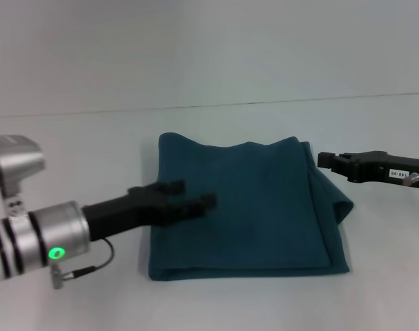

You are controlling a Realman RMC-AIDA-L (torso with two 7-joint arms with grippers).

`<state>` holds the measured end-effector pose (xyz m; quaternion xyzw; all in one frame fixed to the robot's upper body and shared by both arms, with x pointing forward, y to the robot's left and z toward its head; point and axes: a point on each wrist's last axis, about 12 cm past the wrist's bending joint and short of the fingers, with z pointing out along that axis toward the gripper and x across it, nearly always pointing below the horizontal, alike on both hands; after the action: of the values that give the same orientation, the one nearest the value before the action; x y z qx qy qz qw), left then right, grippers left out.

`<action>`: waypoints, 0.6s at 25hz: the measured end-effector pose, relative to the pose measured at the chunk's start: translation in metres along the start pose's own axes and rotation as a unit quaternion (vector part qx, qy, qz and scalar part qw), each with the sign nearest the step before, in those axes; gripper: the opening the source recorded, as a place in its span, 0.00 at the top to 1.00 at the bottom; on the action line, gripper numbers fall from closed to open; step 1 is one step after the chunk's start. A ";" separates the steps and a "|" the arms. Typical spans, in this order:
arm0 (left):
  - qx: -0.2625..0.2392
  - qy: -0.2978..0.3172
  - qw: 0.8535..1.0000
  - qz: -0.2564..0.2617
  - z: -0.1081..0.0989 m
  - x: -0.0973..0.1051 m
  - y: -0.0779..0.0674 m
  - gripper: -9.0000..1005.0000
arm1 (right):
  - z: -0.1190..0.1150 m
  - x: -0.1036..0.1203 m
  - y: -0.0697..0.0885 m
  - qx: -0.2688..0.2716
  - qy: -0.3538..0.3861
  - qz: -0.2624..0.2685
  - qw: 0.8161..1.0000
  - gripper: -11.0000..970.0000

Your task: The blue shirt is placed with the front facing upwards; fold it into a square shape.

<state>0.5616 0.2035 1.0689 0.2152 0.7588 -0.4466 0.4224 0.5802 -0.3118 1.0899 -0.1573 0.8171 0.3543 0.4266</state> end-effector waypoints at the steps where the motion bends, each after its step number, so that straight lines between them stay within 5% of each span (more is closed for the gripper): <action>1: 0.003 0.009 1.000 0.006 0.008 0.002 -0.001 0.08 | 0.000 0.000 0.000 0.000 0.000 0.001 1.000 0.95; 7: -0.003 0.059 0.998 0.018 0.036 0.016 -0.005 0.08 | 0.001 -0.001 0.001 -0.002 0.000 0.002 1.000 0.99; 15: -0.026 0.081 0.996 0.016 0.042 0.025 -0.002 0.08 | 0.002 -0.002 0.000 -0.001 -0.001 0.002 1.000 0.99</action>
<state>0.5653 0.1653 1.0387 0.2516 0.7984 -0.4008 0.3724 0.5821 -0.3104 1.0910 -0.1556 0.8170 0.3558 0.4262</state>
